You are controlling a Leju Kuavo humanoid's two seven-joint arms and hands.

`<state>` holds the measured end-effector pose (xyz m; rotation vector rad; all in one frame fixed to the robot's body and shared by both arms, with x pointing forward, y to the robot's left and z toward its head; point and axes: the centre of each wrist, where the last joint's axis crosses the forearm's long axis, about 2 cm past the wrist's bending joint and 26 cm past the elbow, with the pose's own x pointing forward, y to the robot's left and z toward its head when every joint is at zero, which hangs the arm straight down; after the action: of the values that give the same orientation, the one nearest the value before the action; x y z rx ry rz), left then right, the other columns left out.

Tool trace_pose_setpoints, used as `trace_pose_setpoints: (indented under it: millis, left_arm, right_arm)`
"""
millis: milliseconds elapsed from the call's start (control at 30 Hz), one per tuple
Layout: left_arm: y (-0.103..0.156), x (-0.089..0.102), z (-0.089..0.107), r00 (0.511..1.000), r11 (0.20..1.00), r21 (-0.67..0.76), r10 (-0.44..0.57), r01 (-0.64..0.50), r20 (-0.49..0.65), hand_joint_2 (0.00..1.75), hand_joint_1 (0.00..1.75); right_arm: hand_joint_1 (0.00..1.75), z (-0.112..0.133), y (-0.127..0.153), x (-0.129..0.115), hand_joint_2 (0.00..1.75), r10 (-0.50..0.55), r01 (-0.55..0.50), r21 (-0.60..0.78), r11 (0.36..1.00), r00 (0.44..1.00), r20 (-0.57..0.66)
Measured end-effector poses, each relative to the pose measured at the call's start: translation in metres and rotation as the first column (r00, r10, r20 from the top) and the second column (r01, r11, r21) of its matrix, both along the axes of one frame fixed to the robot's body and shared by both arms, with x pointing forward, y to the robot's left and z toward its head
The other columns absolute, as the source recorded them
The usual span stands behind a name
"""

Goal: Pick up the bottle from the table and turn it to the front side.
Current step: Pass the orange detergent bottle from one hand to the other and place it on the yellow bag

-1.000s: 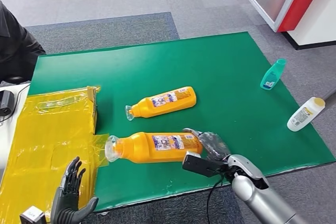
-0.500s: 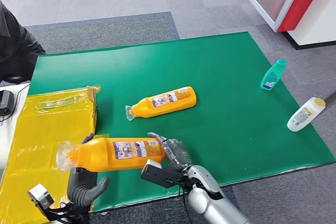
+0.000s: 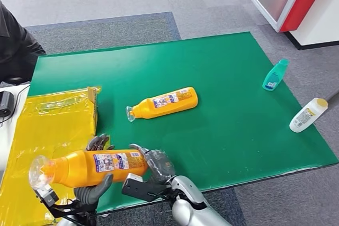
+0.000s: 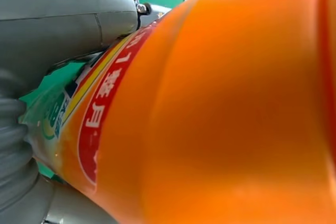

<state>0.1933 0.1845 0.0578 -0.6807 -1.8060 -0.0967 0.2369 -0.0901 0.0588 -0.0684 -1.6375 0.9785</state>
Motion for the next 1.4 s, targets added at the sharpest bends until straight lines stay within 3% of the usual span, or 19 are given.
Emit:
trace_pose_setpoints:
  millis: [133,167,233,300,367,533,767,1067,1200,1400]
  left_arm:
    - [-0.001,0.000,0.001,1.000,0.999,0.047,0.013,-0.014,0.019,1.75,1.75]
    - [-0.001,0.000,0.002,1.000,0.998,0.058,0.017,-0.019,0.024,1.75,1.75]
    - [-0.002,-0.001,0.004,0.999,0.997,0.077,0.026,-0.029,0.037,1.75,1.75]
    - [-0.002,-0.001,0.006,0.998,0.995,0.095,0.037,-0.041,0.053,1.75,1.75]
    - [-0.002,-0.001,0.007,0.996,0.991,0.122,0.047,-0.056,0.073,1.75,1.75]
    - [0.002,-0.001,0.011,0.985,0.961,0.238,0.112,-0.142,0.134,1.75,1.75]
    - [0.019,-0.001,0.025,0.923,0.828,0.426,0.258,-0.363,0.285,1.75,1.75]
    - [0.066,-0.004,0.042,0.783,0.459,0.635,0.342,-0.622,0.519,1.75,1.75]
    - [0.087,-0.005,0.043,0.736,0.249,0.697,0.329,-0.672,0.592,1.75,1.75]
    - [0.109,-0.005,0.043,0.707,0.035,0.731,0.289,-0.681,0.645,1.75,1.75]
  right_arm:
    - [1.73,-0.002,0.002,-0.001,1.75,-0.003,0.003,0.001,1.000,1.000,-0.010]
    - [1.62,-0.003,0.002,-0.002,1.75,-0.005,0.005,0.001,1.000,1.000,-0.013]
    - [1.02,-0.003,0.002,-0.002,1.75,-0.007,0.007,0.004,1.000,1.000,-0.018]
    - [0.27,-0.004,0.002,-0.004,1.75,-0.008,0.008,0.005,1.000,1.000,-0.022]
    - [0.01,-0.005,0.002,-0.004,1.75,-0.007,0.007,0.005,1.000,1.000,-0.023]
    - [0.00,-0.007,0.002,-0.009,1.75,-0.011,0.011,0.004,1.000,1.000,-0.025]
    - [0.00,-0.010,-0.005,-0.018,1.75,-0.040,0.040,0.013,0.999,0.999,-0.025]
    - [0.00,-0.014,-0.029,-0.039,1.75,-0.120,0.121,0.034,0.992,0.992,-0.038]
    - [0.00,-0.016,-0.039,-0.049,1.75,-0.154,0.156,0.039,0.987,0.987,-0.053]
    - [0.00,-0.020,-0.049,-0.061,1.75,-0.183,0.187,0.047,0.981,0.979,-0.087]
